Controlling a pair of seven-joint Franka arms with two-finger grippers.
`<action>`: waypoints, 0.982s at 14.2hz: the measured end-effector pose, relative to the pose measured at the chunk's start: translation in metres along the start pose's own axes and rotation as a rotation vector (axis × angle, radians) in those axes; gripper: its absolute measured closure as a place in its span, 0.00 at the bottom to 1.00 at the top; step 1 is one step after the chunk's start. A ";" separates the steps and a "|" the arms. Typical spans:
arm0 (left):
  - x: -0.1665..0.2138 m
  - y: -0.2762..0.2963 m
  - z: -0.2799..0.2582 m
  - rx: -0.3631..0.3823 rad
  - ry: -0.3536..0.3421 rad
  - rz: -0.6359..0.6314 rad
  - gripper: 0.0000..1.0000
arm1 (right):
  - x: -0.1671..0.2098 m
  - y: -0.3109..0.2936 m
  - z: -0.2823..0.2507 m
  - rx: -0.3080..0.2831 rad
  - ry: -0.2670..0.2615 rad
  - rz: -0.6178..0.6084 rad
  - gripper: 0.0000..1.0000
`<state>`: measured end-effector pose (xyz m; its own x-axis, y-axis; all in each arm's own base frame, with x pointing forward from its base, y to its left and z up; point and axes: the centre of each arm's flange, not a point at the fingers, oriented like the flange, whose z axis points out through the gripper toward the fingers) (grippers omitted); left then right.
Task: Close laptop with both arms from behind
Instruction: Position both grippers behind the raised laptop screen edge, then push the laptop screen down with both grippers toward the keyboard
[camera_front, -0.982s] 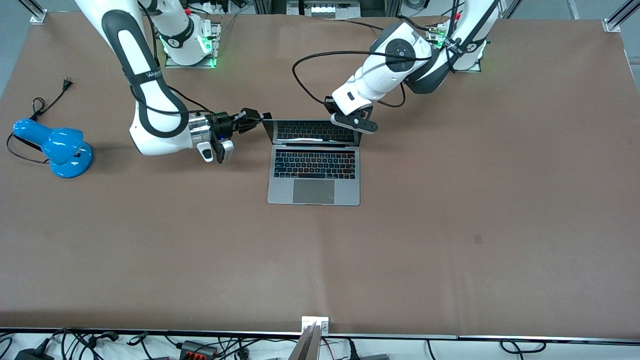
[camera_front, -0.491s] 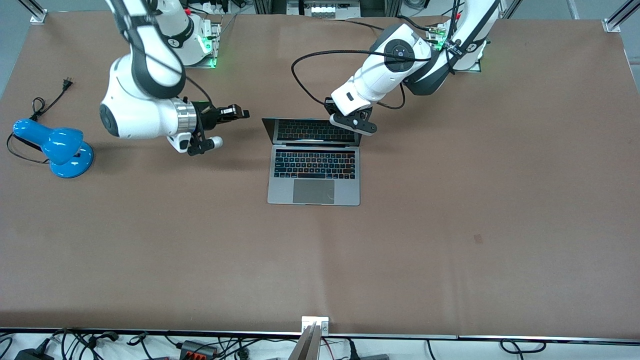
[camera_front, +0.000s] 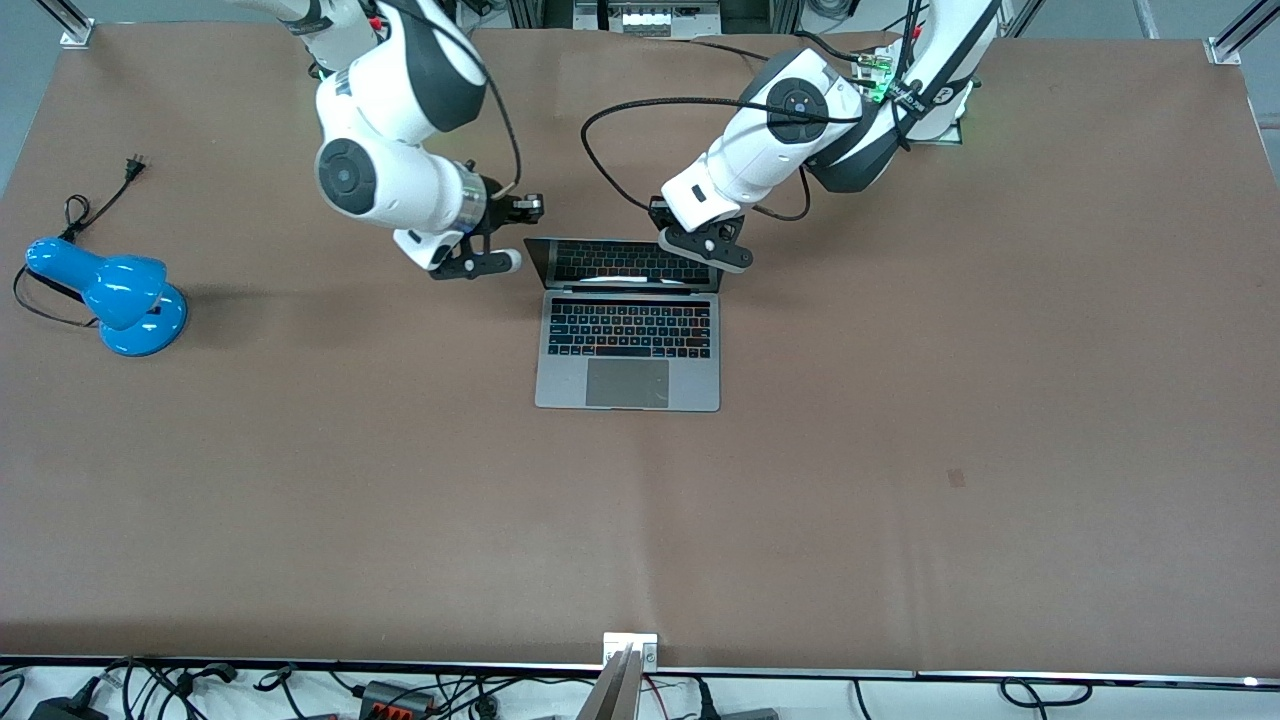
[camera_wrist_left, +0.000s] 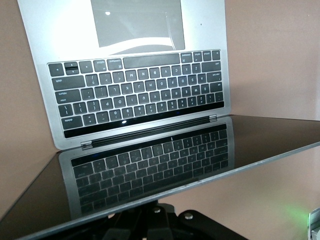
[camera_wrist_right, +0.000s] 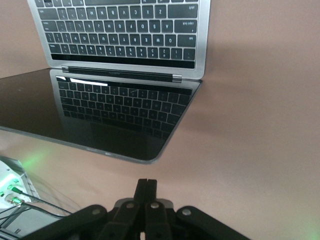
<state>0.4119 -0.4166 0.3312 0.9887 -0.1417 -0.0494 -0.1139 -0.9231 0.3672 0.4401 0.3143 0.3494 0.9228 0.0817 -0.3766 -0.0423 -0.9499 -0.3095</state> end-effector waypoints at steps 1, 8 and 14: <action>0.002 0.001 0.000 -0.004 0.001 0.000 0.99 | 0.001 -0.001 0.002 -0.002 0.000 0.011 0.99; 0.022 0.001 0.000 -0.003 0.042 0.053 0.99 | 0.026 -0.046 0.021 -0.014 0.025 0.070 0.99; 0.062 -0.006 0.006 -0.026 0.075 0.065 0.99 | 0.052 -0.047 0.010 0.001 0.058 0.085 0.99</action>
<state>0.4734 -0.4214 0.3206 0.9840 -0.1726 0.0445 -0.1762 -0.9033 0.3912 0.4862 0.3657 0.3355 0.9366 -0.0169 -0.3500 -0.1217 -0.9523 -0.2798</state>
